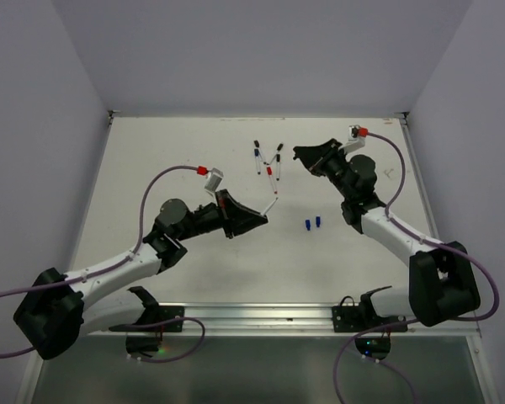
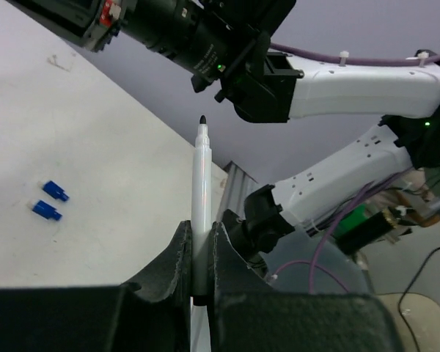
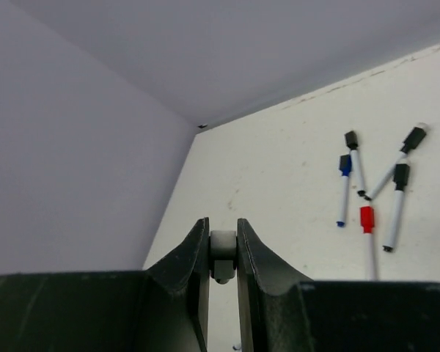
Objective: Open the pen caps
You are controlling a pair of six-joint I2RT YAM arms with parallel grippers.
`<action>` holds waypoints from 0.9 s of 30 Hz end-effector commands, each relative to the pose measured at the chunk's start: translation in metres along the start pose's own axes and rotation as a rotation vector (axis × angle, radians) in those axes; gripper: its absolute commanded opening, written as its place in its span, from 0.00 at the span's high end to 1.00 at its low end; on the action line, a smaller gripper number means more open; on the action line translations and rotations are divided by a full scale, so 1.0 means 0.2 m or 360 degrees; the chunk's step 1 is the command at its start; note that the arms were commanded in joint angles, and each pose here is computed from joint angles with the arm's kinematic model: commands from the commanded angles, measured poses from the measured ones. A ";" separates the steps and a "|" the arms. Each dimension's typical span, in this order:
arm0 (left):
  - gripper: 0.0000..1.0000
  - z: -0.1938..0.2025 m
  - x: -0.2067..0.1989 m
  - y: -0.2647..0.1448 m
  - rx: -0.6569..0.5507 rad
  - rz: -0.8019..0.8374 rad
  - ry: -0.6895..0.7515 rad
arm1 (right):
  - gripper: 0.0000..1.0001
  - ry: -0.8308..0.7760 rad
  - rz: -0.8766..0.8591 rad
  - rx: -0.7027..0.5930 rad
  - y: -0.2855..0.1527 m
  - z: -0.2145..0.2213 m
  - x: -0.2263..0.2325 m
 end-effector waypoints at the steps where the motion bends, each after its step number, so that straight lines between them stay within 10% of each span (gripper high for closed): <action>1: 1.00 -0.03 0.05 0.00 0.0095 -0.0297 0.0233 | 1.00 -0.0170 0.0197 -0.0173 0.04 -0.07 -0.02; 10: 1.00 -0.04 0.40 -0.12 0.0299 -0.1566 0.0312 | 1.00 -0.0474 0.1103 0.0510 -0.04 -0.08 -0.14; 27: 1.00 0.11 0.71 -0.36 0.0148 -0.2018 0.0396 | 1.00 -0.0544 0.1772 0.0965 -0.31 0.16 -0.57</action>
Point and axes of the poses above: each gripper's point midway between its finger pads, its own y axis out along the fingers, its own x axis along the line the jaws close on, z = x × y, the point moved 10 cm from there along -y, back along the fingers, and after that the axes turned 2 degrees about y, right-handed, at the moved point
